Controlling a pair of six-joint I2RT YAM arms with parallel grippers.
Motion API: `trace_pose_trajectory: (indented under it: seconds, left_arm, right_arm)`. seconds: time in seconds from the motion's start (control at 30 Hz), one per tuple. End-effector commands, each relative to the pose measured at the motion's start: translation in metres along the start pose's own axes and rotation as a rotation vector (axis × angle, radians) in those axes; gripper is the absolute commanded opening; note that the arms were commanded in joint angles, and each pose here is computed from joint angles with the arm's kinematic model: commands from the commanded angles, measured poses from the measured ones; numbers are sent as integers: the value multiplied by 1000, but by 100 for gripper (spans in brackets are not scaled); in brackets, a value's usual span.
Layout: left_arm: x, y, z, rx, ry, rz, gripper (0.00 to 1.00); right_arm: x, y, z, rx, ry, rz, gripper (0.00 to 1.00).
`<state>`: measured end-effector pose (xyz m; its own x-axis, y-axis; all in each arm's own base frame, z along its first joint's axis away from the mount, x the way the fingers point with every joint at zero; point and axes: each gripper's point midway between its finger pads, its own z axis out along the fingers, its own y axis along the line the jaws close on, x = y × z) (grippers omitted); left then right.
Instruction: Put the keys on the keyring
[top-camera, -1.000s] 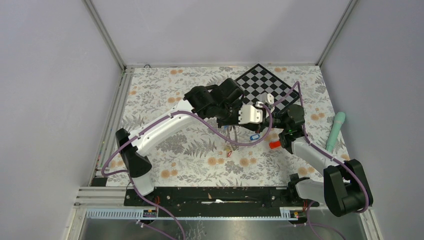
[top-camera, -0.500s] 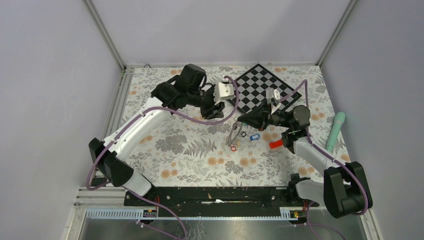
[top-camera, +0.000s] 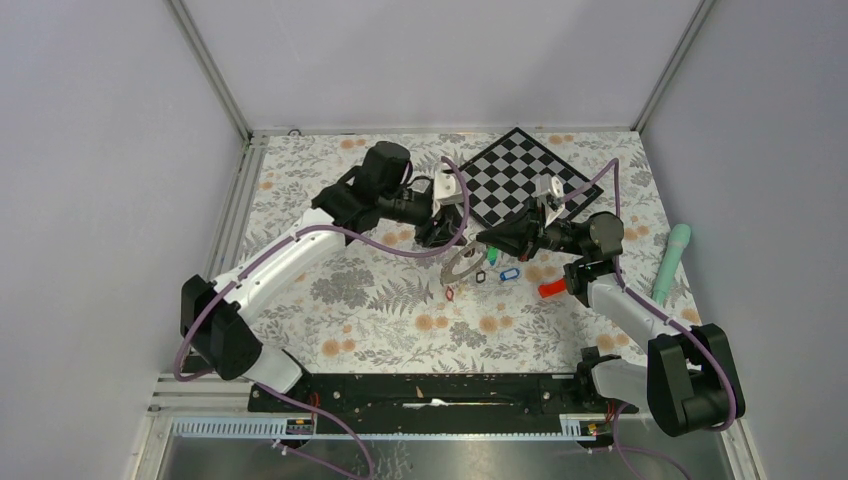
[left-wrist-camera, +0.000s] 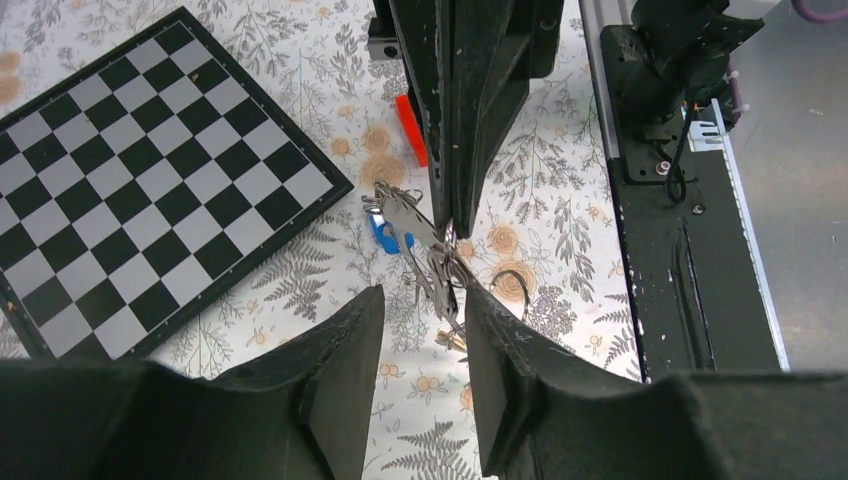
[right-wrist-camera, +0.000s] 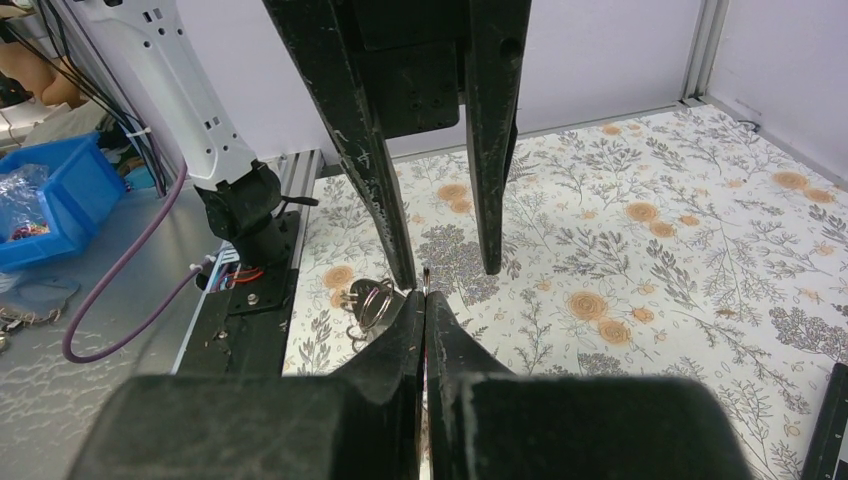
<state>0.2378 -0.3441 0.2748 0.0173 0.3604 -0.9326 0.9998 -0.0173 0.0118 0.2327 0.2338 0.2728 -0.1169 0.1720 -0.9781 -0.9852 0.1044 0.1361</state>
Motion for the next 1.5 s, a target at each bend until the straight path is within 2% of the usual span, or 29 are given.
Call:
trace_pose_trajectory:
  seconds: [0.0,0.73,1.3,1.37,1.47]
  left_arm:
    - [-18,0,7,48,-90,41,41]
    - [-7,-12,31,101,-90,2,26]
    - [-9,-7,18,36,-62,74,26]
    - [-8,-9,17,43,-59,80,29]
    - [-1,-13,17,60,-46,81,39]
  right_arm:
    - [-28,6,2,-19,-51,-122,0]
    - [-24,3,2,-13,-50,-108,0]
    - [-19,1,0,-7,-36,-112,0]
    - [-20,1,0,-5,-36,-110,0]
    - [-20,0,0,-5,-36,-111,0]
